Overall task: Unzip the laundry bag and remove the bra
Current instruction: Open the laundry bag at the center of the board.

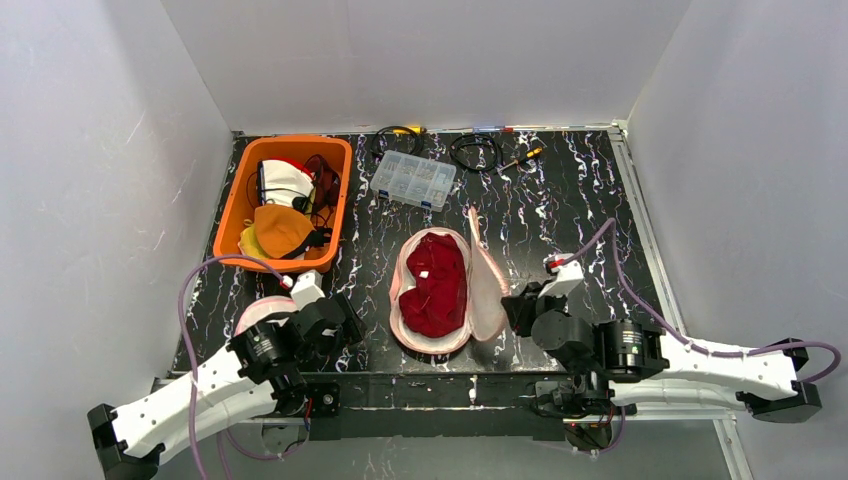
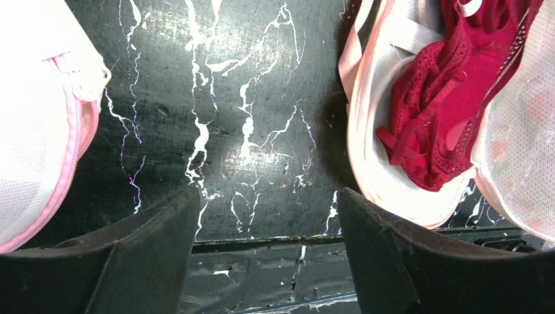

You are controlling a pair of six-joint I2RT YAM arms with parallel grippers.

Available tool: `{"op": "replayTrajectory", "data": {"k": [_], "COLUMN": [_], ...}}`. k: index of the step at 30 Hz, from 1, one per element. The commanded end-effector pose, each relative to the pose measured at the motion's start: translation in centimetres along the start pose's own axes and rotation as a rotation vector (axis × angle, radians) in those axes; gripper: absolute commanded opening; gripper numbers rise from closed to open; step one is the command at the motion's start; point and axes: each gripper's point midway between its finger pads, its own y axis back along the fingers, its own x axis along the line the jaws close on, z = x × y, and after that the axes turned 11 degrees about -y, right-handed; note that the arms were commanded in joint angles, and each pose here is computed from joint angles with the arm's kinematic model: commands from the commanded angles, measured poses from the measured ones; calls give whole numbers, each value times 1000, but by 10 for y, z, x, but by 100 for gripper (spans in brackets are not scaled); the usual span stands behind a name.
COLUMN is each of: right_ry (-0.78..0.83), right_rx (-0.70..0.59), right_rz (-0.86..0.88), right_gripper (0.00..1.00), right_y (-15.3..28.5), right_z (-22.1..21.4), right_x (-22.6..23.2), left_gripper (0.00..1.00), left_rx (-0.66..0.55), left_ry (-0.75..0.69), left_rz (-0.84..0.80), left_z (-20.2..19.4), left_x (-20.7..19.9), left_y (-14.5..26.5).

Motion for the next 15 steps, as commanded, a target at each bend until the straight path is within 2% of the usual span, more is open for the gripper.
{"op": "replayTrajectory", "data": {"k": [1, 4, 6, 11, 15], "right_ry": [-77, -69, -30, 99, 190], "right_rx": [-40, -29, -10, 32, 82], "right_rz": [-47, -43, -22, 57, 124], "right_gripper": [39, 86, 98, 99, 99], "right_y": [7, 14, 17, 23, 14], "right_z": [11, 20, 25, 46, 41], "right_x": [-14, -13, -3, 44, 89], "left_gripper": [74, 74, 74, 74, 74], "left_rx": [-16, -19, -23, -28, -26], "left_ry": [-18, -18, -22, -34, -42], "left_rz": [-4, -9, -11, -20, -28], "left_z": [10, 11, 12, 16, 18], "left_x": [-8, -9, -9, -12, -17], "left_y": [4, 4, 5, 8, 8]}}
